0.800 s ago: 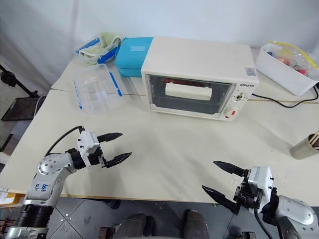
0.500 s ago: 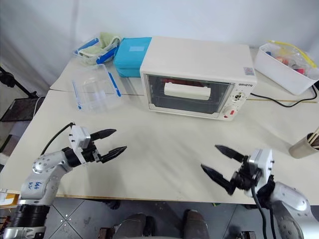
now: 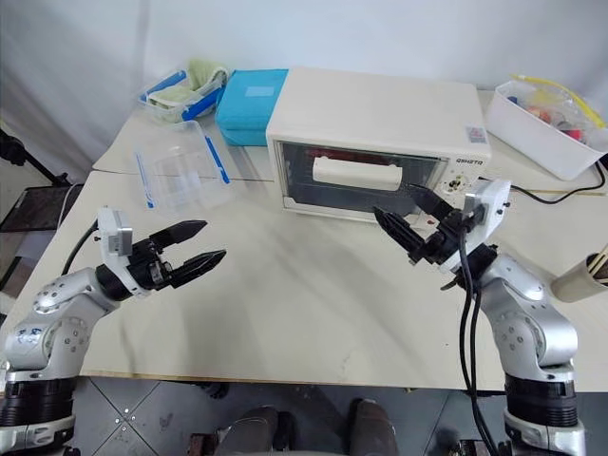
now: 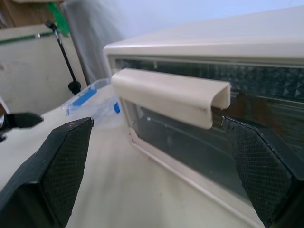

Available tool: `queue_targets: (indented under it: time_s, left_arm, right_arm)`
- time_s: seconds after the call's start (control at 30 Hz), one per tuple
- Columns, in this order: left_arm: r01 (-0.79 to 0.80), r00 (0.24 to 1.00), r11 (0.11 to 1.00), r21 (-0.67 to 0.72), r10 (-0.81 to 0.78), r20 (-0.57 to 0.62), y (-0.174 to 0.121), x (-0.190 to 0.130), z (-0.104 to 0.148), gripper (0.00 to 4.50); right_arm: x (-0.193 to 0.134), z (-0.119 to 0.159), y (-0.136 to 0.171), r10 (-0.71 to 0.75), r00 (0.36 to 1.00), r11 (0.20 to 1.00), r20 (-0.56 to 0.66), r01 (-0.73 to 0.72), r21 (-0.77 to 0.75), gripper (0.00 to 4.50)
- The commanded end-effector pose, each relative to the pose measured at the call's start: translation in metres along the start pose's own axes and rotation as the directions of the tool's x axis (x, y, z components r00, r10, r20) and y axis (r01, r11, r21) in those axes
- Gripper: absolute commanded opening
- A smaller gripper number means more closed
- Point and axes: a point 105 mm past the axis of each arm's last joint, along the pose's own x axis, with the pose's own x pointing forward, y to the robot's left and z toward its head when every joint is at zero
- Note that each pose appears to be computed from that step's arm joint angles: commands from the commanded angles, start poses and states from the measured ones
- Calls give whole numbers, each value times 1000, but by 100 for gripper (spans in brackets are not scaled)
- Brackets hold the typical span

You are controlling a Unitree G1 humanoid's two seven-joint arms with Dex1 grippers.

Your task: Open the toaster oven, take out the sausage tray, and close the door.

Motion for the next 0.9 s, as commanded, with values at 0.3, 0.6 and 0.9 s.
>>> queue_targets:
  time_s: [0.3, 0.6, 0.9]
  left_arm:
    - [34, 999, 999, 2, -35, 37, -10, 4, 7, 446]
    - [36, 989, 998, -43, -30, 142, -1, 22, 27, 387]
    - [21, 979, 997, 72, -35, 203, 22, 74, 42, 111]
  right_arm:
    - [21, 7, 24, 155, 988, 988, 20, -155, 7, 450]
    - [-7, -28, 57, 362, 907, 891, -217, -405, -207, 450]
    - [-26, -63, 40, 278, 920, 856, -277, -368, -363, 450]
